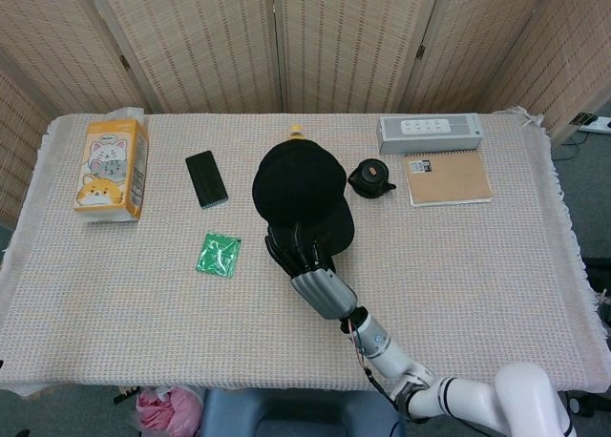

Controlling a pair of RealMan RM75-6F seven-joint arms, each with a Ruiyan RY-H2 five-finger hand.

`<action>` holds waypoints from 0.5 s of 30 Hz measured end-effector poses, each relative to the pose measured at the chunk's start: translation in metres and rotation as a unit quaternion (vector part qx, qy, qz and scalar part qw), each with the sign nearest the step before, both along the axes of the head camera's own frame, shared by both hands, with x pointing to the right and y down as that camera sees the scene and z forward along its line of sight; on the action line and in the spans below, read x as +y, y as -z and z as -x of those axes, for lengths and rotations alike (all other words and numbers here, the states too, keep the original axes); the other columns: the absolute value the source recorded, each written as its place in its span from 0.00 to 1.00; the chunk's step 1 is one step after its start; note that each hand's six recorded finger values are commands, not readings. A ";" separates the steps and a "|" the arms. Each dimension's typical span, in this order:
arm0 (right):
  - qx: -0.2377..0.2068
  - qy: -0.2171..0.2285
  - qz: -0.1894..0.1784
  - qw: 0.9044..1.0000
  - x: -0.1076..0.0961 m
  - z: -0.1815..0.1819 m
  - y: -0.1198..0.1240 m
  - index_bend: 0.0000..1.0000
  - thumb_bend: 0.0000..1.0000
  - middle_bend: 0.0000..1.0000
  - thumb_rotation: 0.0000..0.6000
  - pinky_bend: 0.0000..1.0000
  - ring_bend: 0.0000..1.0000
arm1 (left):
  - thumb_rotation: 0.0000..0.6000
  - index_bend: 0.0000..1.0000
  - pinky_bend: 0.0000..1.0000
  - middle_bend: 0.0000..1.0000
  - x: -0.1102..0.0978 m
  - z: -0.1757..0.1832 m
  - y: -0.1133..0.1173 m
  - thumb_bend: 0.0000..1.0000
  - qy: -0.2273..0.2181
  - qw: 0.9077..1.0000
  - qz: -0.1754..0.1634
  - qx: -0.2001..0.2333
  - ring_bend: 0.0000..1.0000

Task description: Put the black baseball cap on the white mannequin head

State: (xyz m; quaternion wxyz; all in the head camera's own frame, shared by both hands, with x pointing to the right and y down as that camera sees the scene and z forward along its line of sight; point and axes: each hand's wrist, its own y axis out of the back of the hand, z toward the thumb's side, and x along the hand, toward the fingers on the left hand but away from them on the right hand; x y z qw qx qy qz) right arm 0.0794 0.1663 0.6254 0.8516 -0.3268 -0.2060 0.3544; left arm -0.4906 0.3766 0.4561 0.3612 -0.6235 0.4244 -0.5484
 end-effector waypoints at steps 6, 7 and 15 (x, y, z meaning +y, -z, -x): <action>-0.026 -0.026 0.043 0.998 0.022 -0.036 0.013 0.00 0.16 0.00 1.00 0.39 0.14 | 1.00 0.10 0.13 0.00 0.001 -0.003 -0.001 0.06 0.000 1.000 -0.003 0.000 0.01; -0.032 -0.032 0.055 0.997 0.027 -0.044 0.015 0.00 0.16 0.00 1.00 0.38 0.13 | 1.00 0.10 0.13 0.00 0.001 -0.003 -0.001 0.06 0.000 1.000 -0.004 0.000 0.01; -0.121 -0.133 0.195 0.964 0.055 -0.135 0.034 0.00 0.16 0.00 1.00 0.34 0.10 | 1.00 0.10 0.13 0.00 0.001 -0.007 -0.007 0.06 -0.002 1.000 0.000 -0.007 0.01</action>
